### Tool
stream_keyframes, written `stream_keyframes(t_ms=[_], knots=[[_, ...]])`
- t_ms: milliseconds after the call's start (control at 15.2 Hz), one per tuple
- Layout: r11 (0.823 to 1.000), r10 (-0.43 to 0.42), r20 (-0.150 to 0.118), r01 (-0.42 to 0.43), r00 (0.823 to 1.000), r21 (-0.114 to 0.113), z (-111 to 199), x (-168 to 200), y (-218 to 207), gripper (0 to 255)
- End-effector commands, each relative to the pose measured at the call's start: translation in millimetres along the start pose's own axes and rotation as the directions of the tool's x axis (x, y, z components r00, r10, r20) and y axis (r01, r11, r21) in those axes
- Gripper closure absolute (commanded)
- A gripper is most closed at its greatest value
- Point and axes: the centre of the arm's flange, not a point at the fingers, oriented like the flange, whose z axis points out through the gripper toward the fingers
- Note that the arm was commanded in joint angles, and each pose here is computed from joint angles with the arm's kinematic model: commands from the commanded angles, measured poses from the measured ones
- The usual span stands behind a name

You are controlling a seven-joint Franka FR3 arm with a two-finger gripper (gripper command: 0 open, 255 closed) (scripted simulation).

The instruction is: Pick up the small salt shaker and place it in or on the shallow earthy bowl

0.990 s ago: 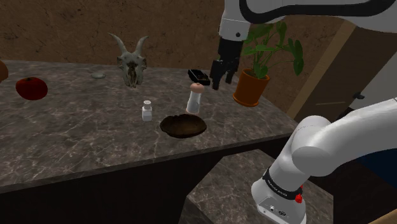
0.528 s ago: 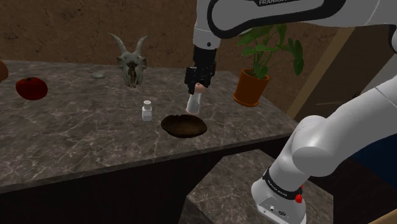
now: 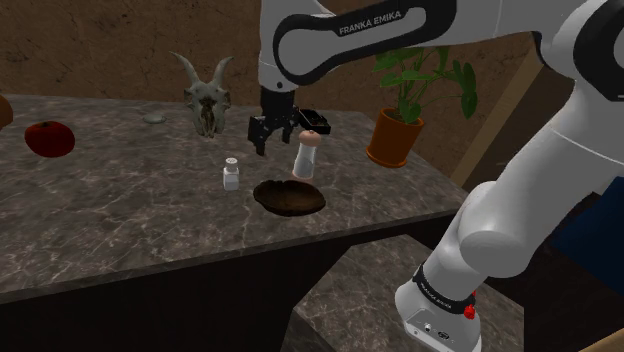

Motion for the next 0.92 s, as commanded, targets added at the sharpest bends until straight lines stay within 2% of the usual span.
stream_keyframes(t_ms=[0,462,858], knots=[[1.0,-0.005,-0.013,0.005,1.0,-0.005,10,20,-13,0],[0.999,-0.024,-0.055,0.023,0.998,-0.026,44,89,-56,0],[0.999,-0.025,-0.057,0.024,0.998,-0.027,72,93,-57,0]])
